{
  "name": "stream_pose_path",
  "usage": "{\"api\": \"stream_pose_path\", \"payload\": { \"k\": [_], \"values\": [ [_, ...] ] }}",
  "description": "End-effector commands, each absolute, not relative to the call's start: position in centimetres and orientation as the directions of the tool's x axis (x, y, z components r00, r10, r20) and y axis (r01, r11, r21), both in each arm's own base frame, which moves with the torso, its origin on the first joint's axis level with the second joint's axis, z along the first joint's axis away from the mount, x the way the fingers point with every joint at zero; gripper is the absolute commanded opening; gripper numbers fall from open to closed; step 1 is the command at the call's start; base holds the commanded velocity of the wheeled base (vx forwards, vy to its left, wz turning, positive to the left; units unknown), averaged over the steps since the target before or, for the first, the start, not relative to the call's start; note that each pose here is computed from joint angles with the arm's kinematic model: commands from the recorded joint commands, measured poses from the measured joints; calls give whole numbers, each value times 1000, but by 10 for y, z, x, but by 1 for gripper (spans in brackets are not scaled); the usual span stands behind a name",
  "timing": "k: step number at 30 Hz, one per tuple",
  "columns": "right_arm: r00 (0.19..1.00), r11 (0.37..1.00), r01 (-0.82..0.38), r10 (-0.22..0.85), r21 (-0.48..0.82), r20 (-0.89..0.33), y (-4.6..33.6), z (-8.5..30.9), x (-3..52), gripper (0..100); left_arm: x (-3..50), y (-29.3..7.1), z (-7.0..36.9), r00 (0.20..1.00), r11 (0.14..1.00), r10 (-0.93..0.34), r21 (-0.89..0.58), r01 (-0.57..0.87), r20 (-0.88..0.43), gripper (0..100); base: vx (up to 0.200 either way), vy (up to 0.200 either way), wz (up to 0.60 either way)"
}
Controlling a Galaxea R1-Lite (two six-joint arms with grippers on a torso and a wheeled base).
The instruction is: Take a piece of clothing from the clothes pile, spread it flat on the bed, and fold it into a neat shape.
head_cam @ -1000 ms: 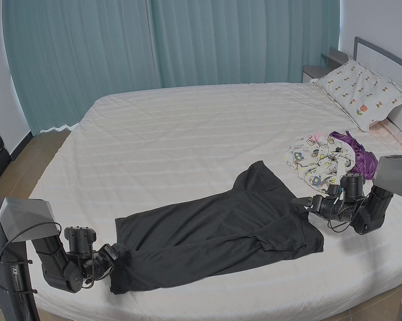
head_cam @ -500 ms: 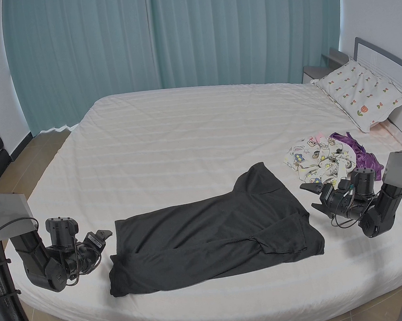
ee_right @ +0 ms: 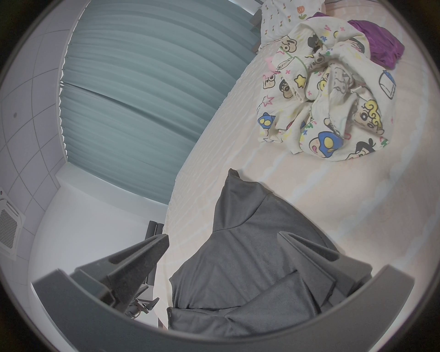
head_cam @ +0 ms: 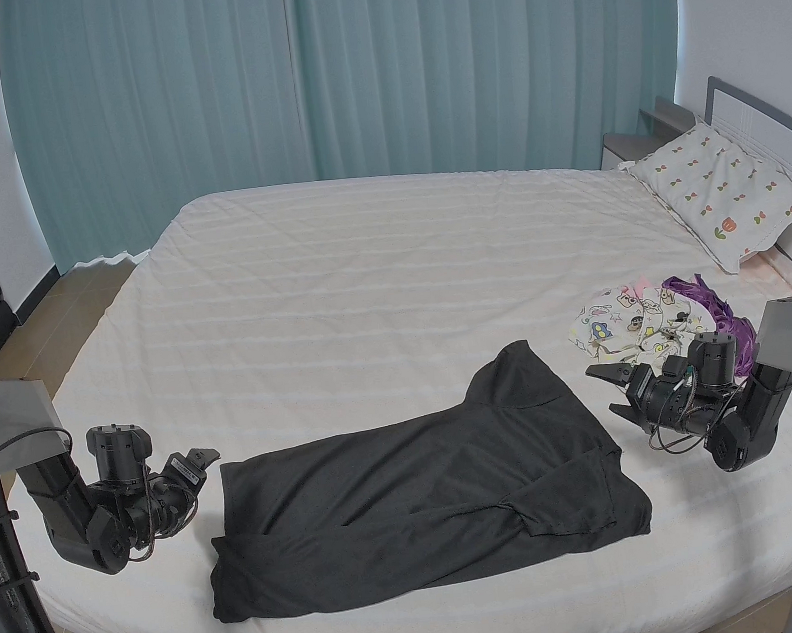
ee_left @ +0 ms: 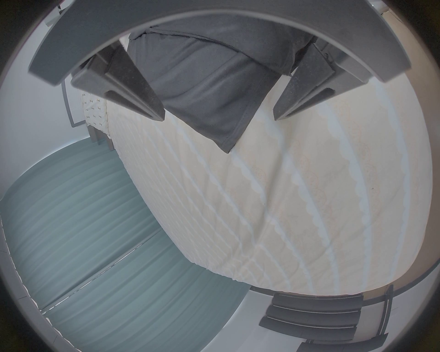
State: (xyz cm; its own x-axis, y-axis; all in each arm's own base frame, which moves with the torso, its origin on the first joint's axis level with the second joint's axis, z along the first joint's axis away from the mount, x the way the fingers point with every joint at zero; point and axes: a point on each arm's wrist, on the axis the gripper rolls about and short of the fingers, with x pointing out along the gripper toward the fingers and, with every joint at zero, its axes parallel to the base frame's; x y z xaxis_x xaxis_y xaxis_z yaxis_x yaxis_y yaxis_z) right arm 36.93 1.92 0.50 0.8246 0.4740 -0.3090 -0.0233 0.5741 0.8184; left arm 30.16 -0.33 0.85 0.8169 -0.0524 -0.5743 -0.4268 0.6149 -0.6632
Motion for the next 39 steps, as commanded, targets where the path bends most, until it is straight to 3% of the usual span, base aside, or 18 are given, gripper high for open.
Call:
{"api": "stream_pose_path", "payload": {
  "k": [1,7,15,29,30,35,39],
  "values": [
    [821,576,-29,480,817,-310,23,5,369,100,311,-7,2,817,625,-53,-657,-421,-574,100,0,0,0],
    [820,578,-29,480,816,-311,24,4,369,100,331,-9,-7,825,664,-32,-629,-404,-564,100,0,0,0],
    [818,582,-24,479,813,-319,24,0,370,100,358,-10,-43,812,817,-33,-484,-314,-583,100,0,0,0],
    [810,613,-43,483,789,-331,27,-7,374,100,376,-17,-51,820,836,-125,-504,-216,-558,100,0,0,0],
    [810,616,-52,486,786,-327,28,-6,376,100,377,-17,-52,820,836,-125,-504,-216,-558,0,0,0,0],
    [799,634,-85,504,769,-328,39,-4,393,100,379,-16,-51,829,834,-112,-506,-222,-547,0,0,0,0],
    [800,704,-104,479,703,-362,40,-11,411,100,376,-15,-50,827,825,-101,-511,-241,-553,0,0,0,0]
  ]
}}
